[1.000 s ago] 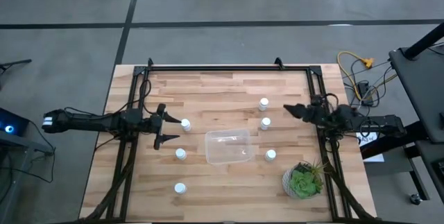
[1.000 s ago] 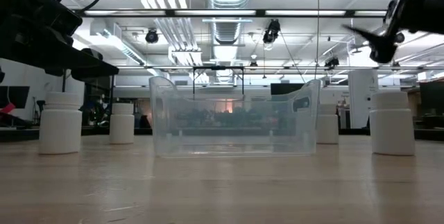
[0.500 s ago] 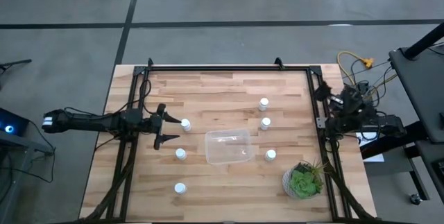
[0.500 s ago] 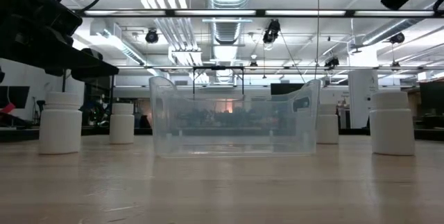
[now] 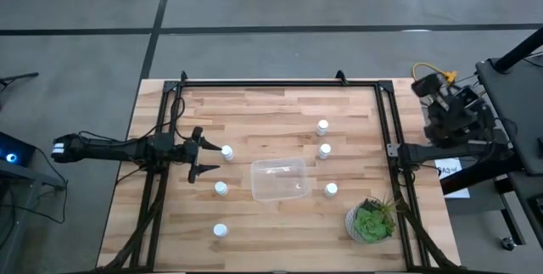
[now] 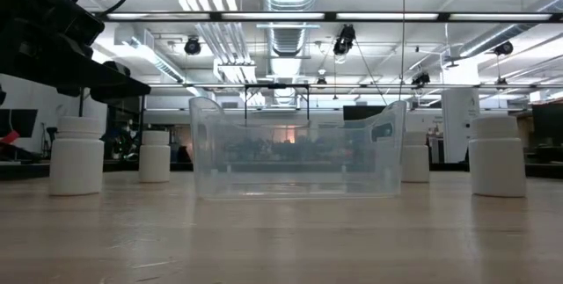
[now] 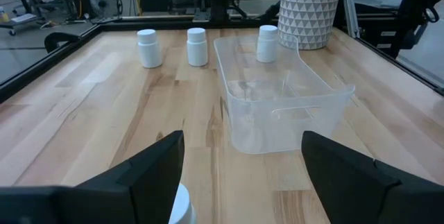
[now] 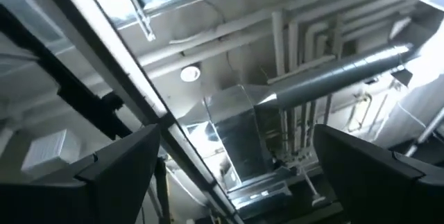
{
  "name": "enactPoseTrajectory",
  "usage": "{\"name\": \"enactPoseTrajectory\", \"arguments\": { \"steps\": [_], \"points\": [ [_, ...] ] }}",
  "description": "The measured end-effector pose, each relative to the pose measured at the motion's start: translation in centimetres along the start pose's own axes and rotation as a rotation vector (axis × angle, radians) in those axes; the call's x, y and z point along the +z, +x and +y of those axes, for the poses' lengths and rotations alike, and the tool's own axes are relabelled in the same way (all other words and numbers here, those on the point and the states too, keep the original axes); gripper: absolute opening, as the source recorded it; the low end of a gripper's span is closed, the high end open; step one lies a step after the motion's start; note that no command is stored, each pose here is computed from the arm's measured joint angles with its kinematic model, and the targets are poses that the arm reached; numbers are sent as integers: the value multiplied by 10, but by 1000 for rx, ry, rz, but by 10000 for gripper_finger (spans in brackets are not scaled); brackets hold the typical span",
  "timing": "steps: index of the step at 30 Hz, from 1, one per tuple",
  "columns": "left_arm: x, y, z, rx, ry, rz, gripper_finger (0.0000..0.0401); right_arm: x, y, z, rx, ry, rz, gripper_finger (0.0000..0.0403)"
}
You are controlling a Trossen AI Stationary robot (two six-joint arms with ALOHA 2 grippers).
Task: Pick and place pill bottles into a basket
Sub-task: Put the white medicine bottle into the transparent bin
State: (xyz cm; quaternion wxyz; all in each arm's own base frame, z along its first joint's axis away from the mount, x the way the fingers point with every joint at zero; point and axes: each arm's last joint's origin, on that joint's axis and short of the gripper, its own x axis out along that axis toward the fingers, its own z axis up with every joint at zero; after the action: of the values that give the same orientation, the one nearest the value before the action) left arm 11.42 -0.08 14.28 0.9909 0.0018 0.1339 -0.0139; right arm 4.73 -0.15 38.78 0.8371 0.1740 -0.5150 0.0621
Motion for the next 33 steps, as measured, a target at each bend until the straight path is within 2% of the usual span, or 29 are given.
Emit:
{"name": "enactPoseTrajectory", "arguments": {
  "steps": [4, 16, 24, 33],
  "points": [
    [0, 0, 0, 0, 0, 0, 274, 3, 35, 6, 33, -59, 130, 368],
    [0, 0, 0, 0, 0, 0, 274, -9, 102, 8, -230, 14, 761, 368],
    [0, 0, 0, 0, 0, 0, 274, -26, 115, 3, -421, 38, 1182, 368],
    [0, 0, 0, 0, 0, 0, 274, -75, 100, -11, -532, 144, 1669, 368]
  ]
}}
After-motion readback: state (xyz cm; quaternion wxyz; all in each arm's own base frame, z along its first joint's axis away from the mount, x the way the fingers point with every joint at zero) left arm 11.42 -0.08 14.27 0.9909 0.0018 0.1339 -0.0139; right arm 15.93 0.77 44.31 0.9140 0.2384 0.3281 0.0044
